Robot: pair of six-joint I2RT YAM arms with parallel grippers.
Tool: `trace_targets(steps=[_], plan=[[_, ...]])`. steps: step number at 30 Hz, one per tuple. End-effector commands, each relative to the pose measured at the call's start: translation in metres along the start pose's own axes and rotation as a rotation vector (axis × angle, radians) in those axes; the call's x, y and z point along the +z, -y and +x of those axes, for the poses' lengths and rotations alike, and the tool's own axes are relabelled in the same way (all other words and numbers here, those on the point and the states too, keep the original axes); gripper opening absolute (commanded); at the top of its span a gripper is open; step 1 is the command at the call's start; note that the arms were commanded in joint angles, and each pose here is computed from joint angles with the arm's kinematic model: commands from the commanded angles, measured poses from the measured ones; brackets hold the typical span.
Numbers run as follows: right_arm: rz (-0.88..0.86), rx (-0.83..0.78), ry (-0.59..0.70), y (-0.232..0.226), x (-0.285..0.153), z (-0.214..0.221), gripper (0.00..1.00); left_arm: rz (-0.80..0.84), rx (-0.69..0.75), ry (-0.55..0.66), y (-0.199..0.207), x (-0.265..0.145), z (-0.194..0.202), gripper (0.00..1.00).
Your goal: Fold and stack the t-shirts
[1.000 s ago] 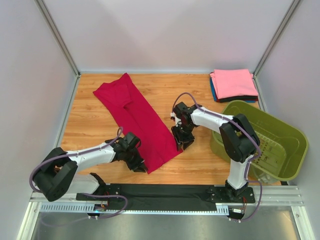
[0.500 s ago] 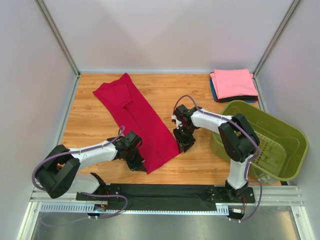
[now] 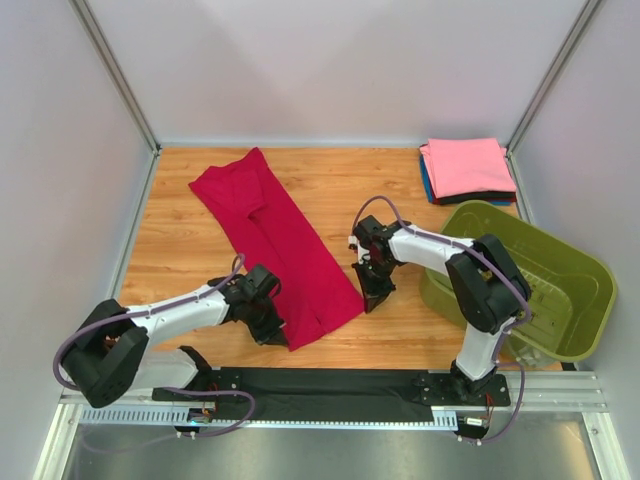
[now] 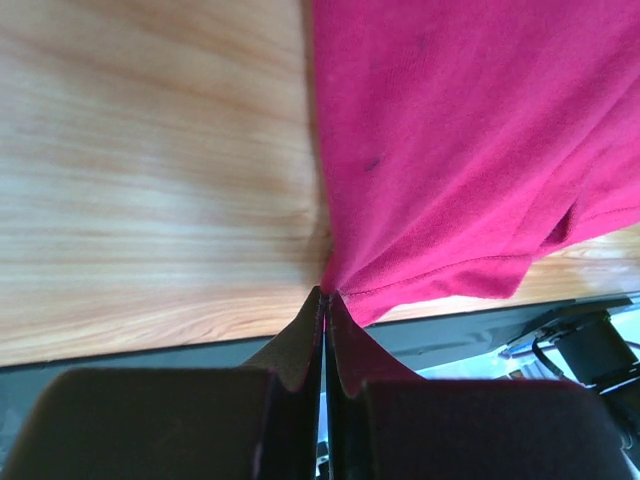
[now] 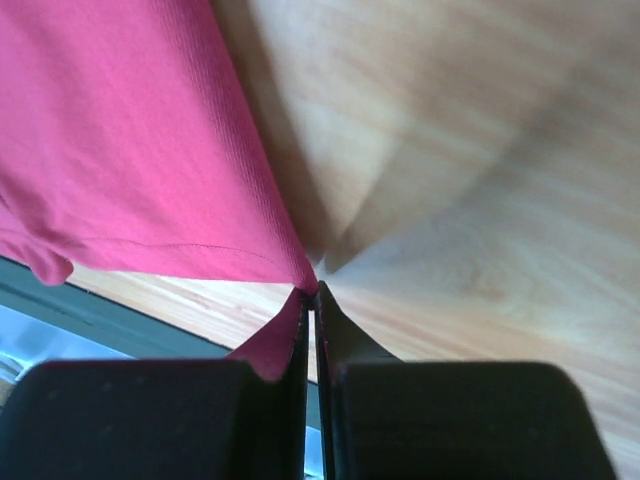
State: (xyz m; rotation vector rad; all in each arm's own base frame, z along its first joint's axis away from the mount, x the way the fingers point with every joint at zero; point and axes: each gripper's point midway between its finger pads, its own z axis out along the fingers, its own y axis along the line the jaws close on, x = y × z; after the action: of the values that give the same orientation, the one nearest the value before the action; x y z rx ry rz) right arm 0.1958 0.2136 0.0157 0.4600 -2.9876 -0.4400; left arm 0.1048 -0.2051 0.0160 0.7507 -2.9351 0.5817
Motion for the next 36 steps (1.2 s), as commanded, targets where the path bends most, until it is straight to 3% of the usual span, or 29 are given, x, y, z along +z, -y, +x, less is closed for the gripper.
trace_targets(steps=[1, 5, 9, 18, 20, 21, 25, 26, 29, 36], plan=[[-0.029, 0.021, 0.042, -0.008, -0.014, 0.007, 0.0, -0.047, 0.001, -0.01, -0.015, -0.005, 0.006, 0.0], [-0.074, 0.072, 0.049, -0.023, -0.011, 0.02, 0.01, -0.081, 0.017, -0.006, -0.027, -0.008, 0.009, 0.0], [-0.089, 0.103, 0.054, -0.027, -0.004, 0.025, 0.2, -0.081, 0.003, -0.002, -0.035, -0.006, 0.011, 0.0], [-0.082, 0.037, 0.122, -0.036, -0.03, 0.006, 0.35, -0.084, 0.013, -0.004, -0.043, -0.01, 0.016, 0.0], [-0.118, 0.009, 0.115, -0.042, -0.03, 0.003, 0.35, -0.072, 0.011, -0.004, -0.042, -0.011, 0.017, 0.09], [-0.135, 0.0, 0.096, -0.046, -0.027, 0.003, 0.36, -0.073, 0.005, -0.005, -0.042, -0.011, 0.017, 0.21], [-0.13, -0.036, 0.087, -0.044, -0.022, 0.0, 0.37, -0.068, 0.005, 0.013, -0.042, -0.016, 0.015, 0.38], [-0.142, -0.048, 0.081, -0.045, -0.02, 0.001, 0.37, -0.063, 0.005, 0.015, -0.041, -0.016, 0.015, 0.47], [-0.152, -0.058, 0.055, -0.044, -0.012, 0.003, 0.36, -0.057, -0.015, 0.012, -0.044, -0.013, 0.017, 0.5], [-0.146, -0.058, 0.031, -0.036, 0.0, 0.014, 0.35, -0.043, -0.03, 0.015, -0.043, -0.011, 0.018, 0.45]])
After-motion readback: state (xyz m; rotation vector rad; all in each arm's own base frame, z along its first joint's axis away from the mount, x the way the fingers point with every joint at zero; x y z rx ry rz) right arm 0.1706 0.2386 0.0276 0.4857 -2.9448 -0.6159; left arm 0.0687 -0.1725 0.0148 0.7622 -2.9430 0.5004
